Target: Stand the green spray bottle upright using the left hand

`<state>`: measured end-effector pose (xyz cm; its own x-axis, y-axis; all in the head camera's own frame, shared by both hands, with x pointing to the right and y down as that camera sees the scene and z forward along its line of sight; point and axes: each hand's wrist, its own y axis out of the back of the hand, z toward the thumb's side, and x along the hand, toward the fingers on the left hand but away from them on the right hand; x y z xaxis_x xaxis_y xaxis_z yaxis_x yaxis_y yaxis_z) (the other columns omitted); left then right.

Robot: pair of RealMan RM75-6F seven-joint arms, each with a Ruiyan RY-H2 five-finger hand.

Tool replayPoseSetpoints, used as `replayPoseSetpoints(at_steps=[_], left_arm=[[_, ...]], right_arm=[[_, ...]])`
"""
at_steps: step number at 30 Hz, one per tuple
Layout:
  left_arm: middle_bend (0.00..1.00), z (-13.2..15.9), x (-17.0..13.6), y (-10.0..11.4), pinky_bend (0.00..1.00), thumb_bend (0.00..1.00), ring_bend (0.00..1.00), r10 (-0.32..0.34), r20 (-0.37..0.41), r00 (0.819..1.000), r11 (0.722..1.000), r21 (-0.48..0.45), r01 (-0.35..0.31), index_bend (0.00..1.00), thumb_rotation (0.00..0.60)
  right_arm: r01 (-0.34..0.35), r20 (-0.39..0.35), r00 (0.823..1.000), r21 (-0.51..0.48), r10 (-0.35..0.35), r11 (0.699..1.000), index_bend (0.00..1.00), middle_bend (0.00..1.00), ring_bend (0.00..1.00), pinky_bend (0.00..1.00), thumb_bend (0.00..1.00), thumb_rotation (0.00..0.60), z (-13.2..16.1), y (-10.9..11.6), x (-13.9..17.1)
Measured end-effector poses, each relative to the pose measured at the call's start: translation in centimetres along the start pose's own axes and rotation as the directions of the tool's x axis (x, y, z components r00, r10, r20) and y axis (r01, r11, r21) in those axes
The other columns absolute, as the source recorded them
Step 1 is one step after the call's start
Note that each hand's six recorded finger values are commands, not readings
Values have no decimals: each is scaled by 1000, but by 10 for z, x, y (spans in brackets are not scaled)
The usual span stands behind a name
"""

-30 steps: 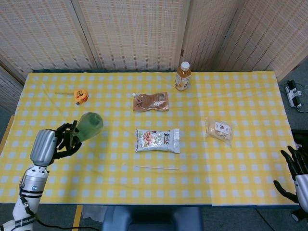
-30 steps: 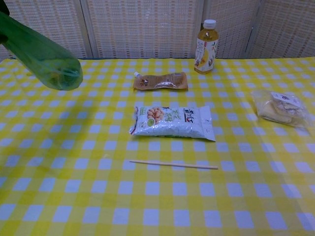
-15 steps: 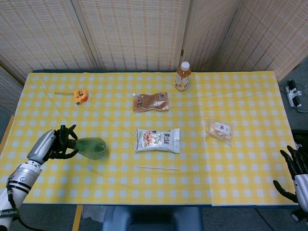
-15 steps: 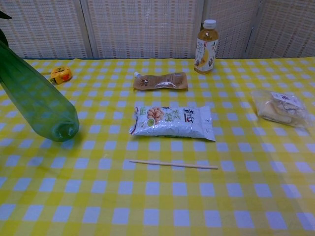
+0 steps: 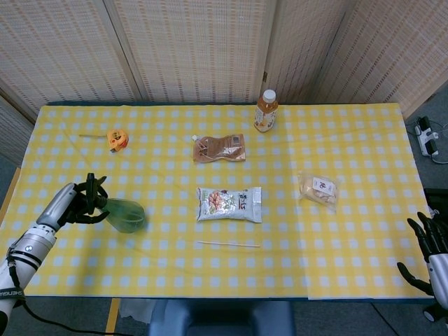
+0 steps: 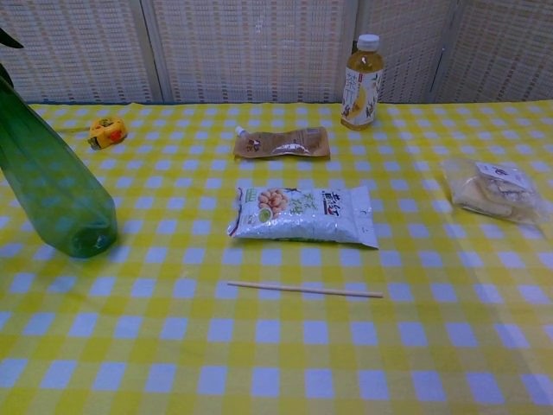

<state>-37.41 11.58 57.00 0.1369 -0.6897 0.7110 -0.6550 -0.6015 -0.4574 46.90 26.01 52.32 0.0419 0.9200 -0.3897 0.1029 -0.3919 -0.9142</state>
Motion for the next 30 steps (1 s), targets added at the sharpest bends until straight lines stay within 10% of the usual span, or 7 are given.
replayPoseSetpoints(at_steps=[9, 19, 30], left_arm=[[1000, -3, 3, -3, 1000, 467, 1000, 0, 2, 1000, 1000, 29, 0, 650, 600], [1000, -7, 4, -5, 1000, 166, 1000, -13, -14, 1000, 998, 68, 14, 240, 600], [1000, -9, 4, 0, 1000, 125, 1000, 4, -17, 1000, 999, 41, -3, 146, 600]], right_arm=[[3, -2, 1000, 0, -3, 1000, 0, 0, 0, 0, 305, 600, 0, 1, 1], [1, -5, 1000, -1, -1, 1000, 0, 0, 0, 0, 305, 600, 1, 1, 1], [3, -8, 1000, -1, -3, 1000, 0, 0, 0, 0, 305, 600, 1, 1, 1]])
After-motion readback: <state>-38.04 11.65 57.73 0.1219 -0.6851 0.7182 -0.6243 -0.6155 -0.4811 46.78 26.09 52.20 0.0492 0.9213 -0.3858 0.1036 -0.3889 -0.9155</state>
